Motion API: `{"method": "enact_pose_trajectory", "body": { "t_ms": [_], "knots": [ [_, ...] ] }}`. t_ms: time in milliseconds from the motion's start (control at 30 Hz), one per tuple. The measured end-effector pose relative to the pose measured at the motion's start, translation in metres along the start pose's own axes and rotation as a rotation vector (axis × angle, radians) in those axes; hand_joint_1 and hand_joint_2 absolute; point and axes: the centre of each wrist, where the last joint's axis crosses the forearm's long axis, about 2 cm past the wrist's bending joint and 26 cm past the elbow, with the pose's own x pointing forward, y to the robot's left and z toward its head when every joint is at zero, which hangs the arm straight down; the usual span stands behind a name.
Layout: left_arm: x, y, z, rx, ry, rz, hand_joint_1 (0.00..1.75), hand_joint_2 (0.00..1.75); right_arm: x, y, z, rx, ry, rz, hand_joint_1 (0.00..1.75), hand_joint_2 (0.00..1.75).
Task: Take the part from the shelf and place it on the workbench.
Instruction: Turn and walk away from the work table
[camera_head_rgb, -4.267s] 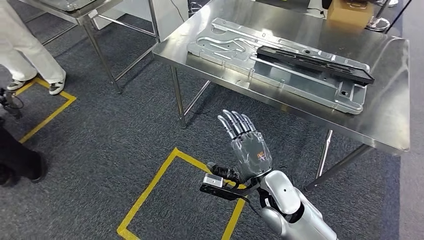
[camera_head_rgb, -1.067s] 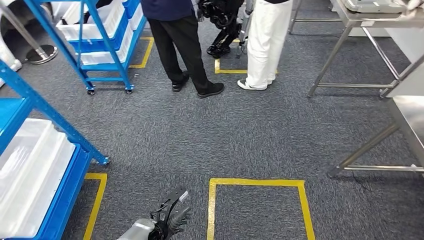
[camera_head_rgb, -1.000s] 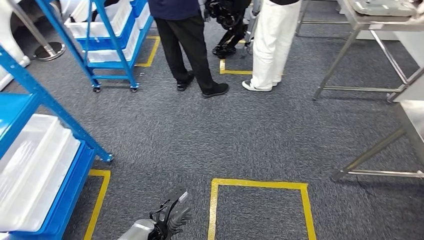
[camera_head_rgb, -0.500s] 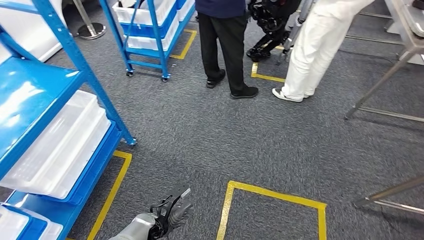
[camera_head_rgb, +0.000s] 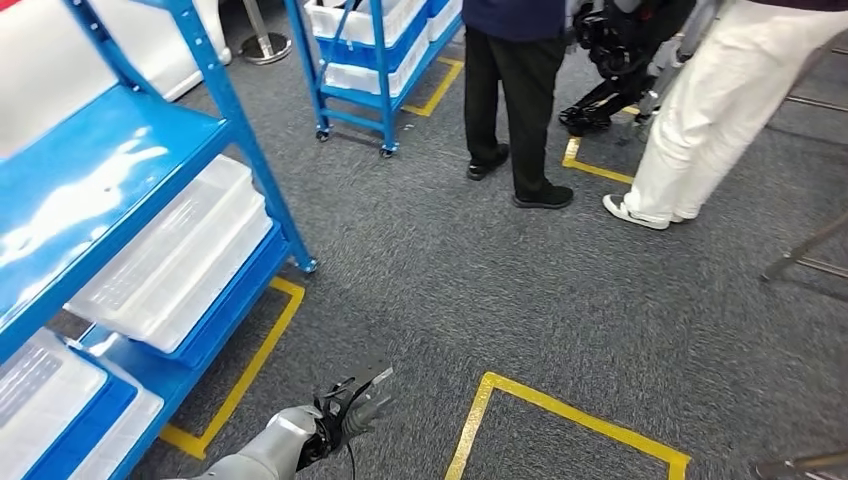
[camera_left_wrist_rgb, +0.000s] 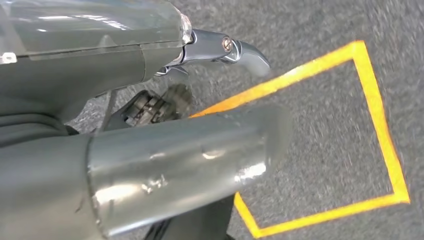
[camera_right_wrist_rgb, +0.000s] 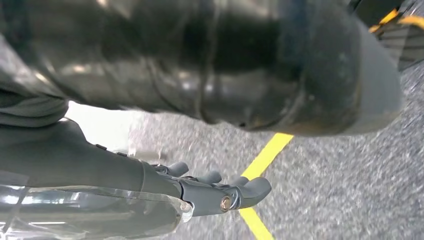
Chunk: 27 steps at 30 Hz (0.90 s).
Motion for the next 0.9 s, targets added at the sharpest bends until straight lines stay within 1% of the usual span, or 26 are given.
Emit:
{"method": "enact_pose_trajectory", "body": {
  "t_ms": [167,300,467,700,833,900],
  "knots": [
    [0.001,0.002,0.000,-0.007,-0.003,-0.036,0.00,0.00,0.000,-0.002,0.000,0.001,0.002,0.004,0.00,0.00],
    [0.005,0.004,0.001,-0.013,-0.002,-0.069,0.00,1.75,0.000,-0.003,0.000,0.007,0.001,0.008,0.00,0.00],
    [0.009,0.005,0.000,-0.022,-0.008,-0.098,0.00,1.75,0.001,-0.004,0.000,0.006,0.001,0.024,0.00,0.00],
    [0.009,0.005,0.000,-0.031,-0.009,-0.124,0.00,1.75,-0.002,-0.005,0.000,0.007,0.008,0.032,0.00,0.00],
    [0.009,0.005,0.000,-0.035,-0.011,-0.139,0.00,1.75,-0.001,-0.006,0.000,0.010,0.005,0.041,0.00,1.75],
    [0.010,0.006,0.000,-0.037,-0.012,-0.149,0.00,1.75,-0.001,-0.005,0.000,0.011,0.005,0.045,0.00,1.75]
  ]
}}
